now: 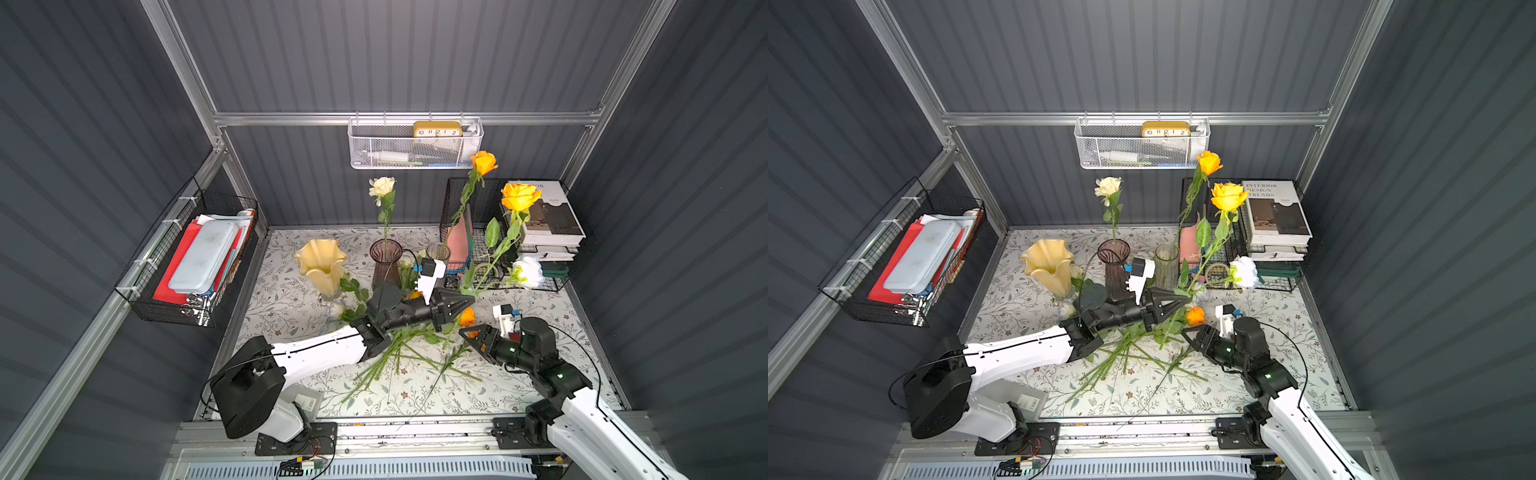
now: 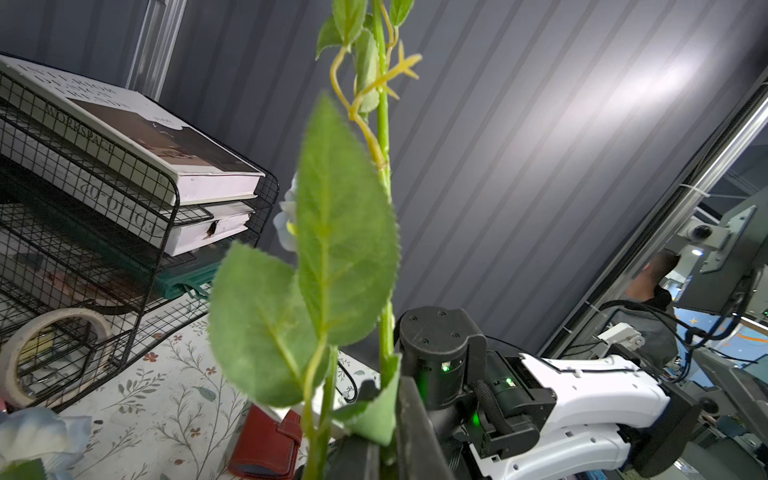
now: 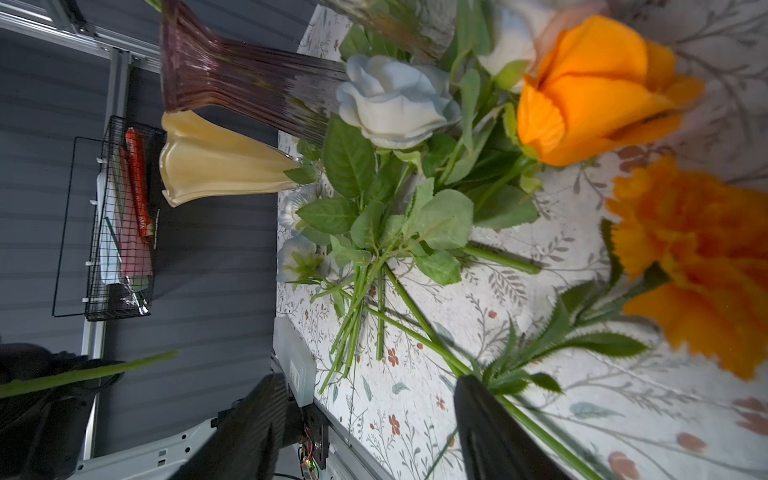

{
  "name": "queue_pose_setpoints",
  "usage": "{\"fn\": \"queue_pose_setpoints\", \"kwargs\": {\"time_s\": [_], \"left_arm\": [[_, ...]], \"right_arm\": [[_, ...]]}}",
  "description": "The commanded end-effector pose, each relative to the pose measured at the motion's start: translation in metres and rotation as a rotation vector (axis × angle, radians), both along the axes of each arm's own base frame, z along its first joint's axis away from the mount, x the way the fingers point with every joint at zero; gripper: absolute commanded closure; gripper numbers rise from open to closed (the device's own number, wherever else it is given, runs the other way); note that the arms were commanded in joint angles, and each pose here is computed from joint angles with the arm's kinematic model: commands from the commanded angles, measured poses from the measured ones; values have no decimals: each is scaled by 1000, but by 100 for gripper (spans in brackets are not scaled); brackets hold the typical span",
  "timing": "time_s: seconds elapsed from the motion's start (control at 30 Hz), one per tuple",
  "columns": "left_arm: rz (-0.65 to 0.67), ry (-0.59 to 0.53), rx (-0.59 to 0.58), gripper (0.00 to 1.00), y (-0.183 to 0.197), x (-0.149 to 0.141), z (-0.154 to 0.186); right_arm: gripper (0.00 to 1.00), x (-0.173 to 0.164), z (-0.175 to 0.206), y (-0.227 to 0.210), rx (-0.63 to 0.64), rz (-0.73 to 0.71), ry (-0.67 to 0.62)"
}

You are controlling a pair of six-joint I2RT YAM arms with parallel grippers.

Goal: Arrange the flowers in different vases according to their colors
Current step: Place the flower at the center of the board.

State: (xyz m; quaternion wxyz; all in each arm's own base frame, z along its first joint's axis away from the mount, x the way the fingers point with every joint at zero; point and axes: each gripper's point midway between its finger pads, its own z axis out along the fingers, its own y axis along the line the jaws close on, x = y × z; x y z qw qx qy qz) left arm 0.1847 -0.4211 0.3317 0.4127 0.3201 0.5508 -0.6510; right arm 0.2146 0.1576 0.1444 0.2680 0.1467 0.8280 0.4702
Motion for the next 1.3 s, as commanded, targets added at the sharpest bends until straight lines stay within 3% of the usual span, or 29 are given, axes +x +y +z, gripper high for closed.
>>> {"fn": "queue_pose_setpoints", "kwargs": {"time_s": [0.0,0.33,0.47,0.7,0.77,0.93,1.03,1.13,1.27], "left_arm": [[-118,-21,-143,89,18,-14,28],[-285,-71,-308,90,30,-35,62],[-339,-74,-382,90,36,-41,68],[-397,-25,-382,90,28,-38,62],[-378,-28,-356,90,22,-34,62],[-290,-196,-355,90,27,-37,87],[-214,-216,-315,90,23,-28,93],[-128,-250,-256,90,14,-14,99],[-13,-251,-190,91,5,7,94]], "right_arm": [[25,10,24,4,38,5,-118],[20,18,71,37,149,163,-300],[17,7,85,55,114,230,-397],[17,-14,99,80,143,326,-489],[17,-15,92,82,137,327,-469],[18,-12,59,63,55,230,-367],[19,-10,49,38,18,90,-349],[19,-11,36,-2,-101,-67,-267],[19,-33,78,-2,36,-28,-354]]}}
